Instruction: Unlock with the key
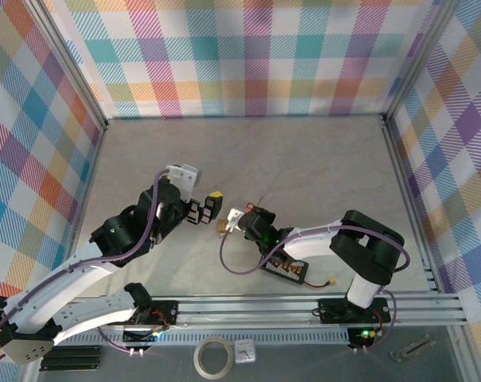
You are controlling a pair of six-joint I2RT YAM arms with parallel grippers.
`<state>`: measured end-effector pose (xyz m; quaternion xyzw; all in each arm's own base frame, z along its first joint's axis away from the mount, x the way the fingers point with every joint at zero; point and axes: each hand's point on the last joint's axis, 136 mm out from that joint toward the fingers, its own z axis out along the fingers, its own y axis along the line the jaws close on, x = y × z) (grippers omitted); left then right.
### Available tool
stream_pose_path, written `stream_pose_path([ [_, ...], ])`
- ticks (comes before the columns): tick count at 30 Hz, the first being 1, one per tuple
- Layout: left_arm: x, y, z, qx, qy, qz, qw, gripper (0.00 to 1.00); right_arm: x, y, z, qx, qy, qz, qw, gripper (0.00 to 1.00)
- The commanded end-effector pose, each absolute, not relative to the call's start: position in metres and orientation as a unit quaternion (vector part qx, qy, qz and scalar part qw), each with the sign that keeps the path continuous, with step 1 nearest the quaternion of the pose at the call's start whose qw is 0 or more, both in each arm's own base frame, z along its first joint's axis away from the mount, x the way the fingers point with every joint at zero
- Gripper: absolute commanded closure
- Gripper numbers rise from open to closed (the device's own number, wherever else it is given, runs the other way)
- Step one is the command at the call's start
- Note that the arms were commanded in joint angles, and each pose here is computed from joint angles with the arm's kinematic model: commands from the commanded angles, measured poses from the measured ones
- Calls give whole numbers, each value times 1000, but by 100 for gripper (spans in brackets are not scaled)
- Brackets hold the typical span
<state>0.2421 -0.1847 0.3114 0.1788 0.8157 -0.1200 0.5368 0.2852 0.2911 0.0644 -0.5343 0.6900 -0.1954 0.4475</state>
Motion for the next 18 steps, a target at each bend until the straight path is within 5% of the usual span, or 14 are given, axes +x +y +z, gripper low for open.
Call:
stream_pose_path([
  [1,244,-179,313,175,814,-108,544,0,257,272,45,-561,700,-198,396,86],
  [9,249,-188,310,182,814,-114,539,0,225,252,54,-528,758,-134,358,39],
  [14,249,-188,315,179,812,-117,543,0,220,249,79,-490,784,-103,367,31],
  [18,247,-186,317,178,812,-118,543,0,215,243,133,-409,807,-31,424,13],
])
